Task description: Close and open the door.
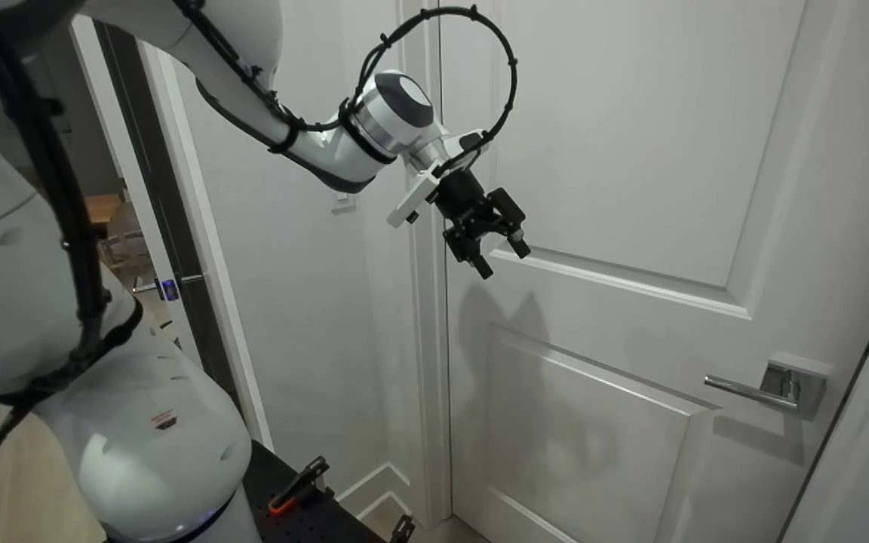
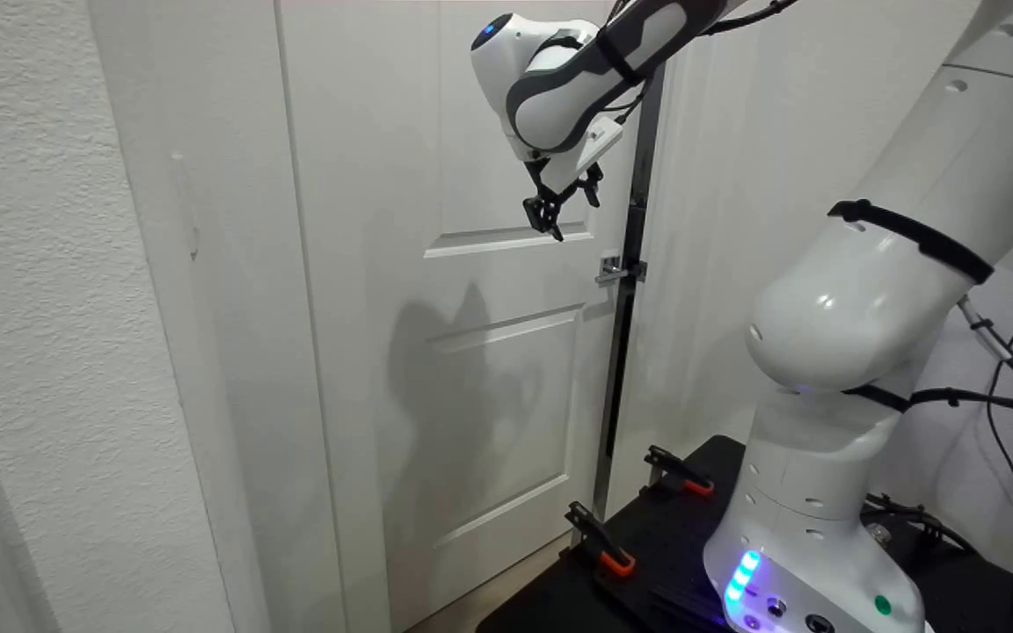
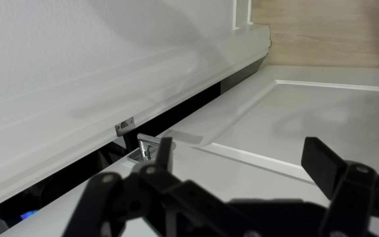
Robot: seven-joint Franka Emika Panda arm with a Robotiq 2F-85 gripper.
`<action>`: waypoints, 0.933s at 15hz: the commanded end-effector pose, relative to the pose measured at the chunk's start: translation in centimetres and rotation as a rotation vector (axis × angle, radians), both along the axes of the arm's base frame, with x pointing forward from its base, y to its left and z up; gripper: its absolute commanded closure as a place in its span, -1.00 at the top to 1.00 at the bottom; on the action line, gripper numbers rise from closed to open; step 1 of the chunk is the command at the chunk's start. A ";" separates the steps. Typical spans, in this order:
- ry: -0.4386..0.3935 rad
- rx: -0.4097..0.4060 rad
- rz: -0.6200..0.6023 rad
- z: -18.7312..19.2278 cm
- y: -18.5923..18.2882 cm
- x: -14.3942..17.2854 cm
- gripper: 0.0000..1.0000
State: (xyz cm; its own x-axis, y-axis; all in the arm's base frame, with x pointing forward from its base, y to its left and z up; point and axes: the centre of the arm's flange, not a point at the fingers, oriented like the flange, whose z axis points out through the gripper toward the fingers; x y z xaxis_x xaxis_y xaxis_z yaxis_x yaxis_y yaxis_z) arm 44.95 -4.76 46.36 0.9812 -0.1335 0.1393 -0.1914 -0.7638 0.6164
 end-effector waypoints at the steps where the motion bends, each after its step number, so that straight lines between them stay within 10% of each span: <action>1: 0.076 -0.013 0.101 -0.4 -3.4 -0.4 1.00; 14: 0.487 0.083 0.688 1.7 -13.0 -2.8 1.00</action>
State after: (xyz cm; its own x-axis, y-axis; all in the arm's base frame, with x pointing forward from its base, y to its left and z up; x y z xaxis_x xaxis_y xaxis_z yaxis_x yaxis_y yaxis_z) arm 43.18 -16.41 46.82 0.8740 0.4152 -0.2523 0.4851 -0.7178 0.4994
